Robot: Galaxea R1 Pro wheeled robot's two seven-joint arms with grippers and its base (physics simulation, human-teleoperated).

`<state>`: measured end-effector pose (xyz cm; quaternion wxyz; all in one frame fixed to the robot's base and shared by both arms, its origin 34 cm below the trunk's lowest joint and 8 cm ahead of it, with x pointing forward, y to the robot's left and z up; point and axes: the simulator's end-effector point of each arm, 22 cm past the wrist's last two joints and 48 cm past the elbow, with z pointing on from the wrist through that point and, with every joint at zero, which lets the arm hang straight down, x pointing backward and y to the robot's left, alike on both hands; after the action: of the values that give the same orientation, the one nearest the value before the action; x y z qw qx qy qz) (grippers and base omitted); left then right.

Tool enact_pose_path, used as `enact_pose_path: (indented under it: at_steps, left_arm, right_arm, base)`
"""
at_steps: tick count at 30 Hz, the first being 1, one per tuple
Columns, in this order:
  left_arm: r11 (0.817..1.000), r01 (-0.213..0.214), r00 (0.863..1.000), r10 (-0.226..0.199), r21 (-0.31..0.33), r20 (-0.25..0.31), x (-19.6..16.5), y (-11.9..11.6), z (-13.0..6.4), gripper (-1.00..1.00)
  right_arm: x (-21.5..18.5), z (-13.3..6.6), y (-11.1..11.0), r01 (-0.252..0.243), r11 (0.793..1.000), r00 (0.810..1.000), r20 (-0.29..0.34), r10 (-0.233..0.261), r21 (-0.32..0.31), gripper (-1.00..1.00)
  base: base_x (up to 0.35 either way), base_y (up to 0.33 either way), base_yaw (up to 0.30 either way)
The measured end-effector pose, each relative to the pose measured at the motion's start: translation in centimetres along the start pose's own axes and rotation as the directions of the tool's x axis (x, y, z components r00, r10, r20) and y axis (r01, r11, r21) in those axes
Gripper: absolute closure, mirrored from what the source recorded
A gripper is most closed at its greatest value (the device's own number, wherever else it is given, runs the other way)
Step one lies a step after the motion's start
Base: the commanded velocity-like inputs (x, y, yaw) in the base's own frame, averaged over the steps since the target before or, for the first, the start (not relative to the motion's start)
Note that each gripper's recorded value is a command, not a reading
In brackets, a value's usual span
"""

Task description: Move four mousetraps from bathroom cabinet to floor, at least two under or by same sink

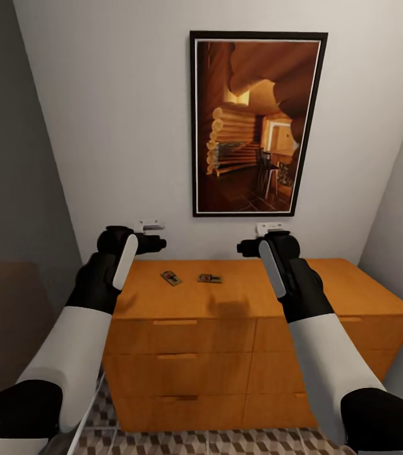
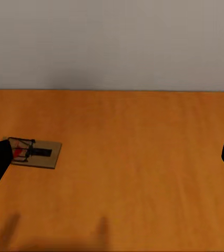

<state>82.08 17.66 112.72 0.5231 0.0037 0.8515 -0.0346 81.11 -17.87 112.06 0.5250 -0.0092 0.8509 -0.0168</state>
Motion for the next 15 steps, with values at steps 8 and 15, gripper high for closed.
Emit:
enact_pose_path:
  at_steps: [8, 15]
  left_arm:
    - [1.000, 0.002, 1.000, -0.002, 0.015, -0.016, 0.6, -0.9, 0.3, -1.00]
    - [1.000, 0.003, 1.000, -0.003, 0.027, -0.020, 0.7, -1.6, 0.2, -1.00]
  right_arm:
    - [0.1, 0.0, 1.9, -0.030, 0.995, 1.000, -0.011, 0.029, -0.093, -1.00]
    - [-0.6, -1.5, 7.3, -0.069, 0.952, 0.998, -0.028, 0.063, -0.298, -1.00]
  base:
    - [0.026, 0.000, 0.000]
    - [0.002, 0.000, 0.000]
